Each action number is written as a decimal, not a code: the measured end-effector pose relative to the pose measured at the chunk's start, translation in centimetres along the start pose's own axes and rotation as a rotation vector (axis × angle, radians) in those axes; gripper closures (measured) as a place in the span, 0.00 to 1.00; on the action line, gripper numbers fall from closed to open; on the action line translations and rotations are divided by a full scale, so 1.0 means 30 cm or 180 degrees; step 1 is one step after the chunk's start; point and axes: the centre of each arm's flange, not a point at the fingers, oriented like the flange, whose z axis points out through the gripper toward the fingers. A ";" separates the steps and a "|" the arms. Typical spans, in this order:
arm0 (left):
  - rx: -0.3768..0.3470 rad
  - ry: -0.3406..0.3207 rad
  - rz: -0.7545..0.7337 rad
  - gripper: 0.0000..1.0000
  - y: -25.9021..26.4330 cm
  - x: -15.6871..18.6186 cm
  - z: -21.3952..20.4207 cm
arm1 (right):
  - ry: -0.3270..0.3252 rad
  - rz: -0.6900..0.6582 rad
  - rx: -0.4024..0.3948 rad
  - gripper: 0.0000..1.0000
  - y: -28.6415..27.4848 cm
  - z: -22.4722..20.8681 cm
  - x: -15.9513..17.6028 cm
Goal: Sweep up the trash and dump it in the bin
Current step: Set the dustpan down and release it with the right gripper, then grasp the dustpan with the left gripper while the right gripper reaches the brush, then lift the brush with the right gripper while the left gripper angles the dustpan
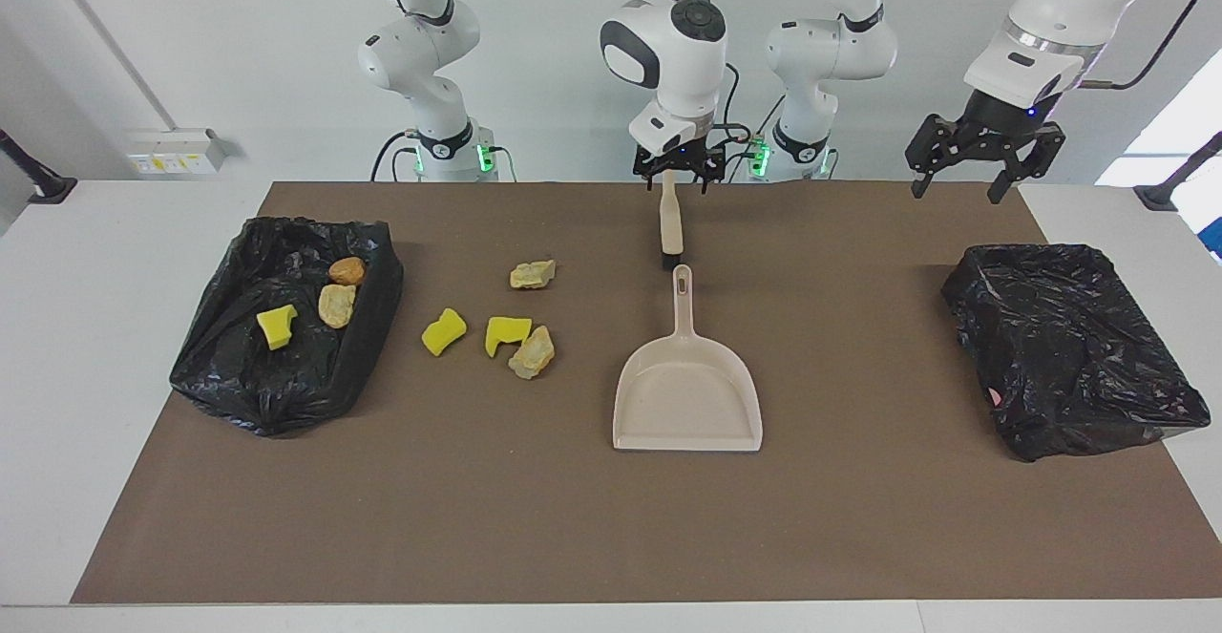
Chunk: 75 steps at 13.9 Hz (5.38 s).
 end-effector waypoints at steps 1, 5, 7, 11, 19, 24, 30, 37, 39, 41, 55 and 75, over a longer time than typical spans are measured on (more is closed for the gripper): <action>-0.0007 0.0018 0.0051 0.00 0.032 0.030 0.037 | -0.0007 0.0034 0.0045 0.00 0.015 0.031 -0.050; -0.0064 0.0143 0.0167 0.00 0.284 0.131 0.185 | 0.0039 0.0056 0.0147 0.00 0.065 0.146 -0.217; -0.0089 0.0162 0.0252 0.00 0.391 0.157 0.267 | 0.0067 0.0061 0.0179 0.00 0.070 0.207 -0.273; -0.0120 0.0085 0.0168 0.00 0.588 0.185 0.500 | 0.0054 0.0070 0.0119 0.04 0.097 0.273 -0.285; -0.0083 -0.0194 0.0188 0.00 0.826 0.051 0.834 | 0.0024 0.0043 0.0052 0.18 0.098 0.336 -0.275; -0.0091 -0.0179 0.0027 0.00 0.863 -0.032 0.914 | 0.0025 -0.0015 0.0053 0.53 0.097 0.336 -0.275; -0.0096 -0.0170 0.0038 0.02 0.862 -0.062 0.911 | 0.0015 -0.0027 0.0039 0.74 0.094 0.332 -0.273; -0.0089 -0.0202 0.0085 0.08 0.892 -0.089 0.934 | -0.0227 -0.0058 -0.0393 0.74 0.199 0.232 -0.212; -0.0085 -0.0212 0.0086 0.07 0.893 -0.095 0.941 | -0.0282 -0.0133 -0.0422 0.74 0.271 0.145 -0.151; -0.0088 -0.0207 0.0085 0.08 0.892 -0.096 0.944 | -0.0322 -0.0219 -0.0420 0.74 0.341 0.064 -0.103; 0.0164 -0.0028 0.0469 0.68 0.950 -0.110 0.999 | -0.0621 -0.0243 -0.0420 0.74 0.880 -0.118 0.319; 0.0332 -0.0920 0.3150 0.68 0.775 -0.156 0.885 | -0.0254 -0.0824 -0.0314 0.74 1.420 0.066 0.745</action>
